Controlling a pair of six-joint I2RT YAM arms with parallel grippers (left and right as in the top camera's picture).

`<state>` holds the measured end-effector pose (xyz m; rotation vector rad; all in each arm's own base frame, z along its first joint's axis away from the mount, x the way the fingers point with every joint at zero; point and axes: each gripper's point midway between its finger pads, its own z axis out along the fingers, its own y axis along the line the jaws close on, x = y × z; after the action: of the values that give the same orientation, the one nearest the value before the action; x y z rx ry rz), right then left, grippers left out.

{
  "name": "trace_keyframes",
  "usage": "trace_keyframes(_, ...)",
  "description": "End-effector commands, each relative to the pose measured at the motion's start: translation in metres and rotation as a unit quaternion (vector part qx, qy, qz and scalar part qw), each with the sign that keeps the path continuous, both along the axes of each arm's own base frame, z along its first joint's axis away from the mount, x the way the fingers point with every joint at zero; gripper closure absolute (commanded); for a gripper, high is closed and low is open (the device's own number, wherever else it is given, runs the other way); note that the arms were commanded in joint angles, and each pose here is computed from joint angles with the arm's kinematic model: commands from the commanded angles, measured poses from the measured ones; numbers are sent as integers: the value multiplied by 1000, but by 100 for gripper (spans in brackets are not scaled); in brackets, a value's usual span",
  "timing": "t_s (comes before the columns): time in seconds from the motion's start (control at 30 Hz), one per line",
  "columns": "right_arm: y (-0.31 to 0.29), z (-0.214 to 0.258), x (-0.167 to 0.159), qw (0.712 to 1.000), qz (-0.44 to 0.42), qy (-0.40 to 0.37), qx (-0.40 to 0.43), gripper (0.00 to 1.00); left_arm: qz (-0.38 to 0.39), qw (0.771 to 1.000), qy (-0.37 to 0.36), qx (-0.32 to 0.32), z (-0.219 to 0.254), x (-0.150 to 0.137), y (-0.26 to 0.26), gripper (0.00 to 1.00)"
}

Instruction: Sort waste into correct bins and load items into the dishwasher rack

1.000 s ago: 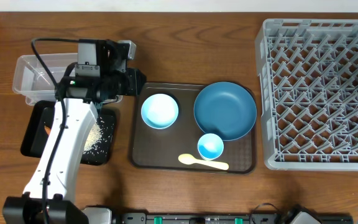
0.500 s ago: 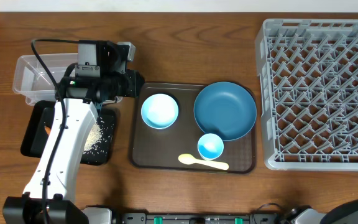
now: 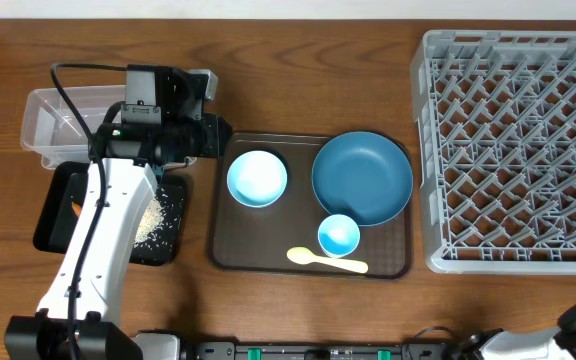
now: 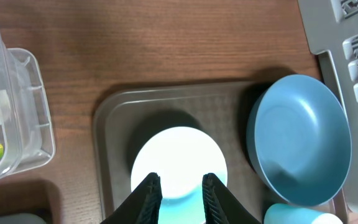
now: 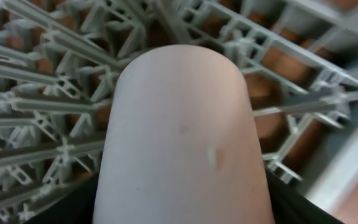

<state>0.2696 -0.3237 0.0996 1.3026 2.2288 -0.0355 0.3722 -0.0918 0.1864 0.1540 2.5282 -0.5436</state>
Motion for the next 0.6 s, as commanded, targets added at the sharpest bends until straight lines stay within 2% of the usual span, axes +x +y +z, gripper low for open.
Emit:
trace_keyframes(0.0, 0, -1, 7, 1000, 2, -18, 16, 37, -1, 1000, -6, 4, 4, 0, 2, 75)
trace_keyframes(0.1, -2, 2, 13, 999, 8, -32, 14, 1, -1, 1000, -6, 4, 4, -1, 2, 74)
trace_keyframes(0.2, 4, 16, 32, 995, 42, -93, 24, 1, -1, 1000, -6, 4, 4, 0, 2, 74)
trace_keyframes(0.37, 11, 66, 63, 969, 69, -233, 52, 1, -1, 1000, -2, 4, 3, -2, 2, 74)
trace_keyframes(0.57, 29, 115, 77, 944, 105, -308, 54, 1, -1, 1000, 4, 5, 2, -4, 2, 74)
